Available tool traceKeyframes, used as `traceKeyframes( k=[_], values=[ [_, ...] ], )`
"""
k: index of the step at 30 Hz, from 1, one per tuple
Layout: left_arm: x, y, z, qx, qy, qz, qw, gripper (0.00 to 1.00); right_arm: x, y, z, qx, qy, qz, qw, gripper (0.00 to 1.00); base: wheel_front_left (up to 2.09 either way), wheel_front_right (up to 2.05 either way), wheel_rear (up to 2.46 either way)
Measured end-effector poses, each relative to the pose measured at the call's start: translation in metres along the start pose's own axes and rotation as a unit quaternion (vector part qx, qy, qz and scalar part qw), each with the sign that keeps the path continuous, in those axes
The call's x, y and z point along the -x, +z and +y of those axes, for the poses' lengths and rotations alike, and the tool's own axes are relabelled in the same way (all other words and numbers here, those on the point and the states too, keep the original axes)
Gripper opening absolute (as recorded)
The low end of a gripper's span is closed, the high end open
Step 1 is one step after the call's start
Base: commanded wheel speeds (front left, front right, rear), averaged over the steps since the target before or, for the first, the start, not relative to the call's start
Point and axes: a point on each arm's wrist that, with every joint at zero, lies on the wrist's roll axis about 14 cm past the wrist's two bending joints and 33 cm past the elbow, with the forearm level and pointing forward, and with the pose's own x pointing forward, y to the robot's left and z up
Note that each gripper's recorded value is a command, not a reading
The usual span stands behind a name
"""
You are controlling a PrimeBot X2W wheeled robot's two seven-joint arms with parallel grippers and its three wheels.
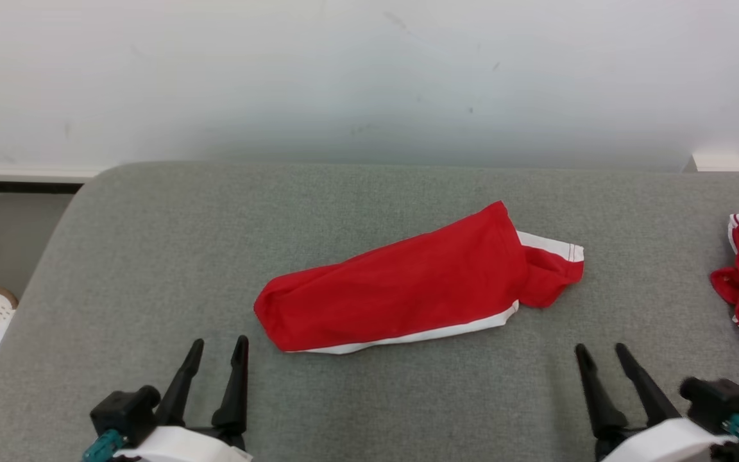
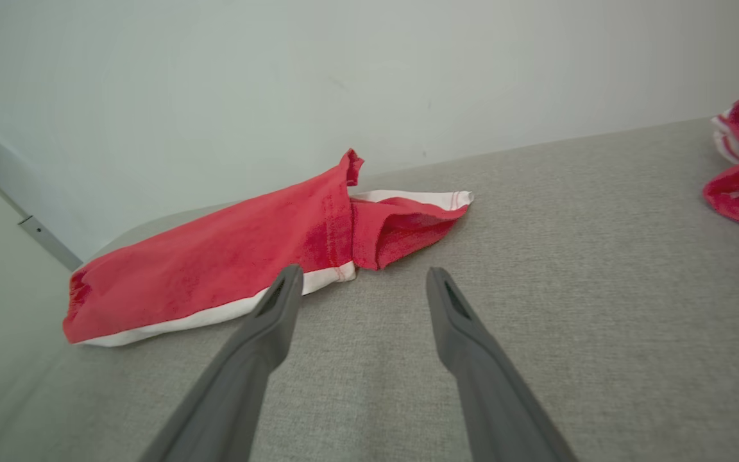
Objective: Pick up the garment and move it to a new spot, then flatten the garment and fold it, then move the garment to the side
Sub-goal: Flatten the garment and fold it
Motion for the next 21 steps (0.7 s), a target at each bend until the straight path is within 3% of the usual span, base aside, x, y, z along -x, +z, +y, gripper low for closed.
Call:
traceKeyframes(
  k=[8, 21],
  values=[
    [-0.014, -0.016, -0.006, 0.001, -0.016, 0.024, 1.0, 1.0, -0.043, -0.035, 0.022, -0.003, 0.038, 0.105, 0.994, 1.0, 0.0, 0.0, 0.0],
    [-0.035, -0.042, -0.009, 0.003, -0.028, 0.064, 0.998, 1.0, -0.103, -0.076, 0.022, -0.071, 0.02, 0.197, 0.978, 1.0, 0.0, 0.0, 0.0]
  ],
)
